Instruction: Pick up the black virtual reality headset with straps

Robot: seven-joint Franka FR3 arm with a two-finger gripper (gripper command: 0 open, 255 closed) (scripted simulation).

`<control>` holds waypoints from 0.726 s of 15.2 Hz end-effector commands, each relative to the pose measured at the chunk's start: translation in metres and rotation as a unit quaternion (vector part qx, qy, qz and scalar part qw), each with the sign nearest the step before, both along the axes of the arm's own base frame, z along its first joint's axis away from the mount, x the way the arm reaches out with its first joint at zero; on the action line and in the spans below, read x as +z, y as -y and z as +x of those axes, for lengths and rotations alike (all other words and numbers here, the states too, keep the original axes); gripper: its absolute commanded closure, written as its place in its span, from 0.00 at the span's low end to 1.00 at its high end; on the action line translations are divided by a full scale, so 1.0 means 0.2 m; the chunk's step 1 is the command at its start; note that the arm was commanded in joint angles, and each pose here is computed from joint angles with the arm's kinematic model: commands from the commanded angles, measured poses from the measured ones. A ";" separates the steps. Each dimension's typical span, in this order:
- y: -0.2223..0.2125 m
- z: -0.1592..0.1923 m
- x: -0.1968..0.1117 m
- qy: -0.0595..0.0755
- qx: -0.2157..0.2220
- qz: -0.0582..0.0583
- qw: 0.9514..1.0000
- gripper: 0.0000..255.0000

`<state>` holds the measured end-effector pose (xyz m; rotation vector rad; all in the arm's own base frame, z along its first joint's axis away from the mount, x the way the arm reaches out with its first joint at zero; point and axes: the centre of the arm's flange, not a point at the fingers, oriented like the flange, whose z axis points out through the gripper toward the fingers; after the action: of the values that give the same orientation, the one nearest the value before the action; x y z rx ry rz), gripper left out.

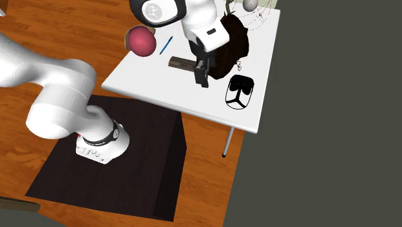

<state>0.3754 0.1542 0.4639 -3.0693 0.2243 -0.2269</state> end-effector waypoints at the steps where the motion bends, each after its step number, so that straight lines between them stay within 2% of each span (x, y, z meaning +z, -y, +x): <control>1: -0.08 0.05 -0.09 0.008 0.002 0.000 1.000 0.00; 11: -0.53 0.29 -0.50 0.041 0.011 -0.002 0.999 0.00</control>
<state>0.4277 0.2480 0.3728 -3.0611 0.1900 -0.3405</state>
